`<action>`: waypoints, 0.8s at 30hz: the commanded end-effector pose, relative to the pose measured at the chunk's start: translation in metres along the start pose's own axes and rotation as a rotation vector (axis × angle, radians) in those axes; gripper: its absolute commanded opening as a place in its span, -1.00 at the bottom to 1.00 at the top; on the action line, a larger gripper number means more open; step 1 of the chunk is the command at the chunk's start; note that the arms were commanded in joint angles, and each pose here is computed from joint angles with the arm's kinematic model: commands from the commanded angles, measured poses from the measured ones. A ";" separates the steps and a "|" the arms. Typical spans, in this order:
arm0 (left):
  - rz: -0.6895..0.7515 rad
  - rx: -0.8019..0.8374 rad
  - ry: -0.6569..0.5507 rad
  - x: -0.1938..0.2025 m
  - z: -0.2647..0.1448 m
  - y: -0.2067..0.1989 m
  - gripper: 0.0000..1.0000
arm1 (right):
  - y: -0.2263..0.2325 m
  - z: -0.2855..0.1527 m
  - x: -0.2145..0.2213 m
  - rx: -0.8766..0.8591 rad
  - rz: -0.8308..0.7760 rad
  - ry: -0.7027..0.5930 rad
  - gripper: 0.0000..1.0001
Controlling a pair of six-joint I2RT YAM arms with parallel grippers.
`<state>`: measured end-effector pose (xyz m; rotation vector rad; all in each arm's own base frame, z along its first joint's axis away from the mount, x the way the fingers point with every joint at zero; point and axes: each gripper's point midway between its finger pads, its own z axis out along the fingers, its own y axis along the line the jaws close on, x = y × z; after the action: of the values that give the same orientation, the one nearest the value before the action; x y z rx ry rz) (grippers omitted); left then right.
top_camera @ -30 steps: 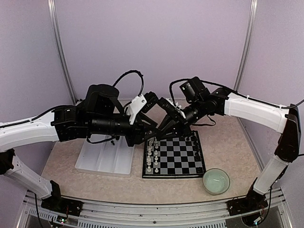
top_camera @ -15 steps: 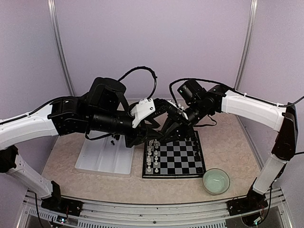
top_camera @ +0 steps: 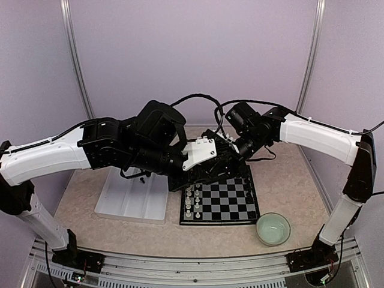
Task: Set up the chess pieces on the board
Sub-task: Pass from the right arm to the left
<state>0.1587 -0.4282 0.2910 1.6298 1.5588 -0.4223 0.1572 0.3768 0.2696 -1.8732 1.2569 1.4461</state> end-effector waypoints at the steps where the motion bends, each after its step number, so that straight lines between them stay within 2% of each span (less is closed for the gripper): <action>1: 0.039 0.005 0.113 0.020 0.001 -0.005 -0.37 | 0.009 0.003 -0.003 -0.037 -0.018 -0.008 -0.74; 3: 0.046 0.000 0.110 0.020 -0.004 -0.005 -0.37 | 0.009 0.005 -0.001 -0.036 -0.021 0.003 -0.74; 7: 0.057 0.004 0.105 0.020 -0.007 -0.006 -0.50 | 0.011 0.009 -0.001 -0.040 -0.031 0.017 -0.73; 15: 0.110 -0.029 0.238 0.041 0.010 -0.003 -0.85 | 0.019 0.016 0.000 -0.068 -0.040 0.035 -0.73; 20: 0.104 -0.002 0.184 0.025 0.012 -0.009 -0.91 | 0.018 0.017 0.001 -0.067 -0.035 0.040 -0.71; 24: 0.077 -0.002 0.133 0.006 0.012 -0.008 -0.95 | 0.012 0.014 0.006 -0.029 -0.032 0.070 -0.39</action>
<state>0.1544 -0.4189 0.2666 1.7834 1.5876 -0.2371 0.1439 0.3749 0.2498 -1.9632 1.3003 1.4144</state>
